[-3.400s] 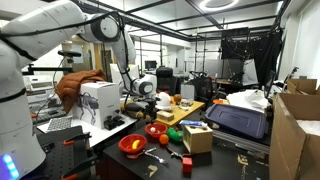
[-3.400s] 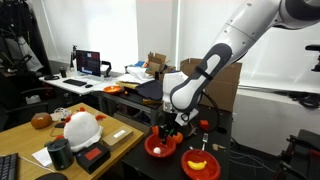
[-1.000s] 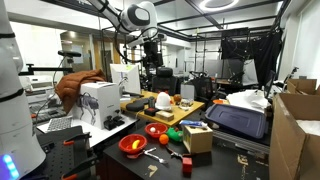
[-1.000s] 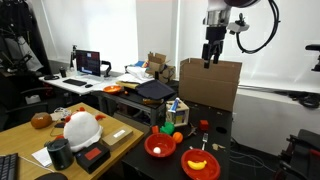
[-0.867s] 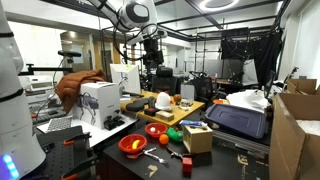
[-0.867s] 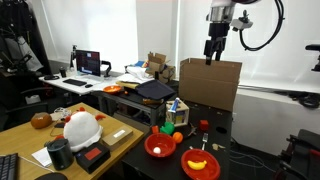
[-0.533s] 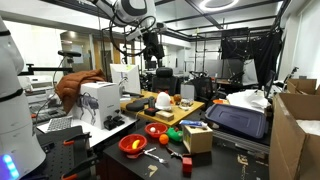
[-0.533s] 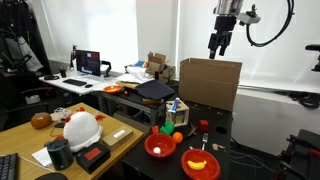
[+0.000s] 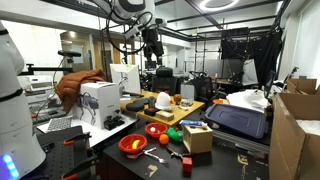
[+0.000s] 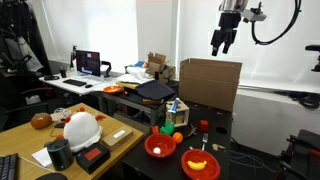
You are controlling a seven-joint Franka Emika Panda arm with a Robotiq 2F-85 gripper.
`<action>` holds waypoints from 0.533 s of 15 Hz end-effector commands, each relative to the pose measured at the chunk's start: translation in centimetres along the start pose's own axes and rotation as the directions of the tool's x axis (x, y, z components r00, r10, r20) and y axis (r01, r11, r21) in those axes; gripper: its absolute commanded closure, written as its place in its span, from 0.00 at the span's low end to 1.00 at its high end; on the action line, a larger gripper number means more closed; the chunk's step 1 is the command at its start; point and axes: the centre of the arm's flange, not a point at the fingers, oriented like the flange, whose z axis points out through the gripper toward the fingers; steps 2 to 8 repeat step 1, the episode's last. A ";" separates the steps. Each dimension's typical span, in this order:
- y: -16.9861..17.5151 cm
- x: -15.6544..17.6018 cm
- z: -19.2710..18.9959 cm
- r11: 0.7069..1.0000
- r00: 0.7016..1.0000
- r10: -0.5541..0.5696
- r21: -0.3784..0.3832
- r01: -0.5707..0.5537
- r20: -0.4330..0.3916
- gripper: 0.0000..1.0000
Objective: Pick up the orange block from the bowl and put it on the table.
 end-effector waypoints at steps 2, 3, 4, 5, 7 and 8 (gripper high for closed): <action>-0.1 0.0 0.1 1.000 1.000 -0.001 0.000 0.001 0.001 0.00; -0.1 0.0 0.1 1.000 1.000 -0.001 0.000 0.001 0.001 0.00; -0.1 0.0 0.1 1.000 1.000 -0.001 0.000 0.001 0.001 0.00; -0.1 0.0 0.1 1.000 1.000 -0.001 0.000 0.001 0.001 0.00; -0.1 0.0 0.1 1.000 1.000 -0.001 0.000 0.001 0.001 0.00; -0.1 0.0 0.1 1.000 1.000 -0.001 0.000 0.001 0.001 0.00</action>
